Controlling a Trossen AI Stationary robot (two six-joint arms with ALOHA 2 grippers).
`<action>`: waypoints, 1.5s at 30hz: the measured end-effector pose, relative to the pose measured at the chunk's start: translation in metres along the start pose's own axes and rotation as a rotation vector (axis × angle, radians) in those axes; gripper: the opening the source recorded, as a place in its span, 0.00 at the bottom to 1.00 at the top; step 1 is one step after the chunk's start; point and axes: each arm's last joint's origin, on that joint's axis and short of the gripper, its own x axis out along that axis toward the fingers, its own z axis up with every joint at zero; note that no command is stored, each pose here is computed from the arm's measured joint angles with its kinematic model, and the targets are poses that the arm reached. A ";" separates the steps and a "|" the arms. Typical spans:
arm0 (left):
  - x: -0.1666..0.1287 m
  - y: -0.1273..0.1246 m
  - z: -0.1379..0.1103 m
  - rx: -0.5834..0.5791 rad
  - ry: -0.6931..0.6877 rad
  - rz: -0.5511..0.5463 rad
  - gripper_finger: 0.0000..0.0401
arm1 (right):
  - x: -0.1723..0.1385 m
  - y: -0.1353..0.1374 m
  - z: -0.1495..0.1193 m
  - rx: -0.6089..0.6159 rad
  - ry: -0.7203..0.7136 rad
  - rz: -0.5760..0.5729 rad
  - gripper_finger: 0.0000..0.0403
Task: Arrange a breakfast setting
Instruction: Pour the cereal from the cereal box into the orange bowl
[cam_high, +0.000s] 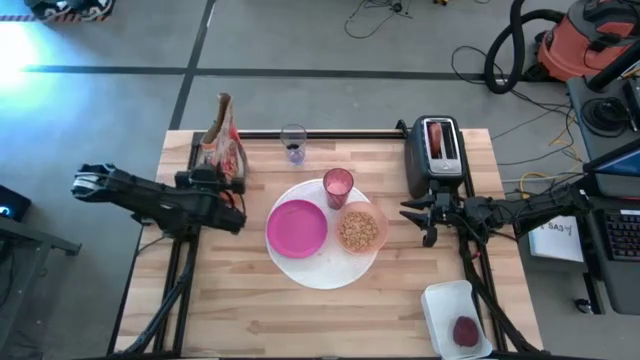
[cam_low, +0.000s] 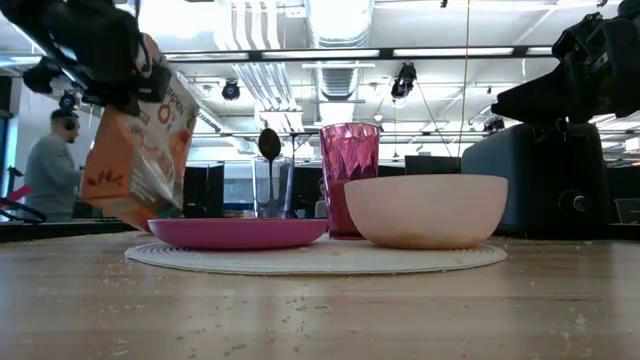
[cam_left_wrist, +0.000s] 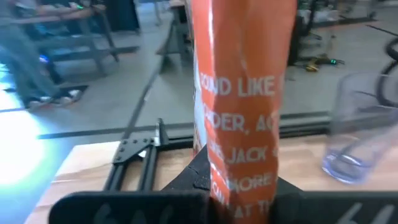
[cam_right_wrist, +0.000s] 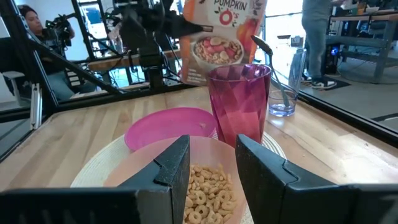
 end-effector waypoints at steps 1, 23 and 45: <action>0.003 -0.001 -0.003 0.000 -0.004 0.019 0.00 | 0.000 0.000 0.000 0.000 0.000 0.000 0.29; 0.049 0.000 -0.041 0.097 -0.095 0.254 0.00 | 0.000 0.000 0.000 -0.001 0.000 0.000 0.29; 0.047 -0.011 -0.028 0.069 0.013 0.295 0.36 | 0.000 0.000 0.000 0.000 0.000 0.000 0.29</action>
